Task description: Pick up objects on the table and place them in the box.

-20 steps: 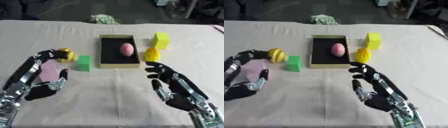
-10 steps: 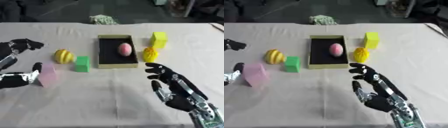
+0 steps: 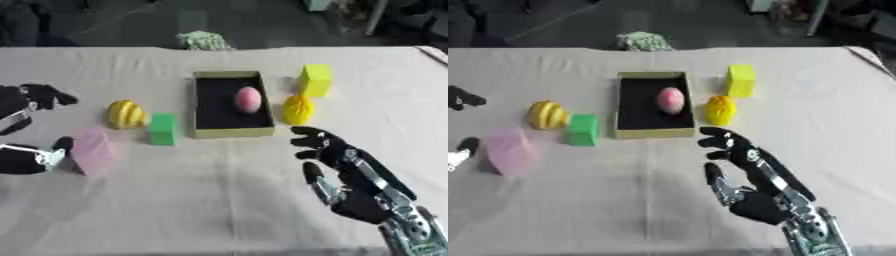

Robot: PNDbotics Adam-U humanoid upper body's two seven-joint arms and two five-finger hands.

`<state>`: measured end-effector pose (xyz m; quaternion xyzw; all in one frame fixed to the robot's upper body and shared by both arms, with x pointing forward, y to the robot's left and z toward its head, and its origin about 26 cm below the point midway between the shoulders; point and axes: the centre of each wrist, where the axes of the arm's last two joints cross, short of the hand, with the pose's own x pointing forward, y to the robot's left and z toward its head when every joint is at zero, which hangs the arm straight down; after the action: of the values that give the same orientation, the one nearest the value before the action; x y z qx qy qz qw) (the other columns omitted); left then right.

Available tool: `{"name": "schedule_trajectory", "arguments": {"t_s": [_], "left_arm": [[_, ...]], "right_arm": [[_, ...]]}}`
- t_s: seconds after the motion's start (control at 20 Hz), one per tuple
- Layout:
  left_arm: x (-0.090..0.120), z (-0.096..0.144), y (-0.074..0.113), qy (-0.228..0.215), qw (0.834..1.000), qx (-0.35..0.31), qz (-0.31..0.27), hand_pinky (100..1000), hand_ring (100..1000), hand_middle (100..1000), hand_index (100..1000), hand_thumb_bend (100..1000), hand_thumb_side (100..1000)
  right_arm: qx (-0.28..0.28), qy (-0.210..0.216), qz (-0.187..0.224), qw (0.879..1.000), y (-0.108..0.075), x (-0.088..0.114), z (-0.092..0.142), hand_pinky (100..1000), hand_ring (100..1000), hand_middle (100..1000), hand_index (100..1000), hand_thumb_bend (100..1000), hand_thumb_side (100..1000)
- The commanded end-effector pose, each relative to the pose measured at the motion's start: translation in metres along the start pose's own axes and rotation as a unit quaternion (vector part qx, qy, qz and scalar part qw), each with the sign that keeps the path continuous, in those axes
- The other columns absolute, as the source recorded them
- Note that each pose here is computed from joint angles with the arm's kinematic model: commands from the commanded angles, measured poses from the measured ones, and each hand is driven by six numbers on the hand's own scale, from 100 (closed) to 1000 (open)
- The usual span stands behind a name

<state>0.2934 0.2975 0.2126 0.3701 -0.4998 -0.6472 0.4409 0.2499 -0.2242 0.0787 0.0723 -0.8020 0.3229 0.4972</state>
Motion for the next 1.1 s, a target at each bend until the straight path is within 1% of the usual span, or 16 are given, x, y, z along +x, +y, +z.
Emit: {"name": "schedule_trajectory", "arguments": {"t_s": [0.05, 0.3, 0.45, 0.65, 0.75, 0.8, 1.1], "left_arm": [[-0.004, -0.008, 0.003, 0.028, 0.999, -0.029, -0.022, 838, 803, 829, 922, 318, 549], [-0.015, -0.032, -0.004, 0.065, 0.995, -0.072, -0.020, 837, 803, 830, 925, 331, 566], [-0.024, -0.043, -0.011, 0.081, 0.993, -0.088, -0.018, 836, 803, 829, 925, 324, 586], [-0.037, -0.056, -0.023, 0.087, 0.991, -0.100, -0.015, 836, 802, 829, 925, 321, 607], [-0.043, -0.062, -0.031, 0.089, 0.990, -0.105, -0.012, 836, 802, 828, 927, 317, 640], [-0.046, -0.064, -0.034, 0.089, 0.990, -0.107, -0.012, 836, 802, 828, 927, 317, 640], [-0.051, -0.071, -0.044, 0.087, 0.990, -0.112, -0.005, 834, 799, 822, 925, 298, 655]], "right_arm": [[0.007, -0.006, 0.007, 1.000, -0.003, 0.003, -0.001, 828, 907, 930, 827, 100, 418], [0.007, -0.006, 0.005, 1.000, -0.003, 0.003, 0.000, 828, 906, 930, 828, 100, 418], [0.008, -0.006, 0.004, 1.000, -0.002, 0.003, 0.000, 828, 906, 930, 828, 100, 418], [0.008, -0.006, 0.003, 1.000, -0.002, 0.003, 0.000, 829, 906, 930, 828, 100, 417], [0.009, -0.007, 0.002, 1.000, -0.002, 0.003, -0.001, 829, 906, 930, 828, 100, 417], [0.009, -0.007, 0.002, 1.000, -0.002, 0.003, -0.001, 829, 906, 930, 828, 100, 417], [0.009, -0.006, 0.001, 1.000, -0.001, 0.003, -0.001, 829, 906, 931, 828, 100, 417]]}}
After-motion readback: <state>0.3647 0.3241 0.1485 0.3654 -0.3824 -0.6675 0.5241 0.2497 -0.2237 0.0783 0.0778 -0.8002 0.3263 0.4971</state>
